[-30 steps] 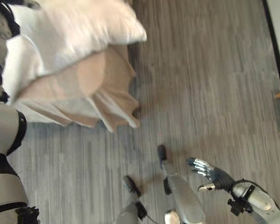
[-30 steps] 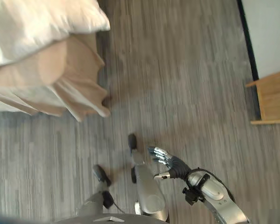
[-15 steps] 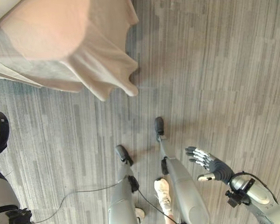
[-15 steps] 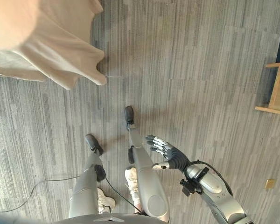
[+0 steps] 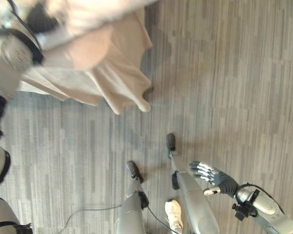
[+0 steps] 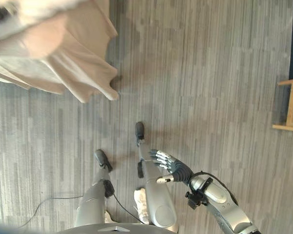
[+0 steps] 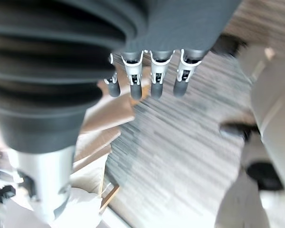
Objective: Making the bed.
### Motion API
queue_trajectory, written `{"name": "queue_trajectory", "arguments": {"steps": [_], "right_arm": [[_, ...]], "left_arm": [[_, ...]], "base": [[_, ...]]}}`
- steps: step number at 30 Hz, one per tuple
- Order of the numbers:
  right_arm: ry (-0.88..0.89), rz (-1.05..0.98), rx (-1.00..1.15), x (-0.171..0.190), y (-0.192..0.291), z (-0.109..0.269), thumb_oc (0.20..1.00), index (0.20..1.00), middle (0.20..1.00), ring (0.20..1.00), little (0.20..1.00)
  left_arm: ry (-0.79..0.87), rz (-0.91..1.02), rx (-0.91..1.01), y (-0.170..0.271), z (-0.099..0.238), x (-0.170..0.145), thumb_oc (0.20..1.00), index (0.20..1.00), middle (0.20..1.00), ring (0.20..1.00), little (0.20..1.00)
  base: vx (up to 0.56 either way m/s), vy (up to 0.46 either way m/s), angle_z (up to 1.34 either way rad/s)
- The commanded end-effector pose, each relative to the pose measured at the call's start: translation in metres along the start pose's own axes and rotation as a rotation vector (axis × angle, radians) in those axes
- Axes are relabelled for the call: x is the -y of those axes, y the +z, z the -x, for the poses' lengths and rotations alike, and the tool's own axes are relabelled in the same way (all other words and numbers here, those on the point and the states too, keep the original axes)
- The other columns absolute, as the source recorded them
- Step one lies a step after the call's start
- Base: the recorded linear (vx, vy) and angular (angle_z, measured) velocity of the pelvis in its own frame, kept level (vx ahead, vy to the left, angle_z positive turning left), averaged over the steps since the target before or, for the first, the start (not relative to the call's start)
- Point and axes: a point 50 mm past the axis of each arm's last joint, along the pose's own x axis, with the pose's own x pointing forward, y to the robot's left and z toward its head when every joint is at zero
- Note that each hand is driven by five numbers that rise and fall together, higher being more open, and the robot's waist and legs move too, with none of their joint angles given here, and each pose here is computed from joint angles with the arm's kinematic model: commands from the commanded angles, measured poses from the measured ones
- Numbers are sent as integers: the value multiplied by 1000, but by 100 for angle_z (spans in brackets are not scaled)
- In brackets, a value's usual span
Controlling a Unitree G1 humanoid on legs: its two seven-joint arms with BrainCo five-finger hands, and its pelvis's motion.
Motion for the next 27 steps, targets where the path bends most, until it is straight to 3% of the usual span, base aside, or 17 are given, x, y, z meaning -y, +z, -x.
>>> {"name": "queue_trajectory", "arguments": {"steps": [1,2,3,5,7,11,13,14,17,27], "right_arm": [[-52,81,39,5,7,5,1000,1000,1000,1000,1000],[-49,84,36,5,7,5,1000,1000,1000,1000,1000],[-82,98,38,10,8,8,1000,1000,1000,1000,1000],[-111,106,23,12,5,13,1000,1000,1000,1000,1000],[-116,110,17,12,4,12,1000,1000,1000,1000,1000],[-151,117,11,13,1,16,1000,1000,1000,1000,1000],[-156,118,11,13,1,15,1000,1000,1000,1000,1000],[-152,121,6,12,0,16,1000,1000,1000,1000,1000],[-145,126,4,10,0,15,1000,1000,1000,1000,1000],[-139,126,-27,7,-6,10,1000,1000,1000,1000,1000]], "left_arm": [[-253,208,191,33,30,61,200,200,200,200,200],[-253,212,187,31,32,61,200,200,200,200,200],[-354,342,190,36,53,95,200,200,200,200,200],[-468,488,178,42,82,130,200,200,200,200,200],[-504,538,152,42,94,144,200,200,200,200,200],[-647,833,33,52,148,203,200,200,200,200,200],[-701,967,-55,59,171,231,539,539,539,539,539],[-739,1046,-128,62,192,246,1000,1000,1000,1000,1000],[-807,1116,-186,68,216,260,1000,1000,1000,1000,1000],[-947,1095,-145,87,241,269,1000,1000,1000,1000,1000]], "base": [[52,37,5],[111,77,8],[100,54,14],[121,56,12],[60,32,4],[97,41,0],[97,21,-2],[100,8,1],[77,-10,3],[41,-16,12]]}}
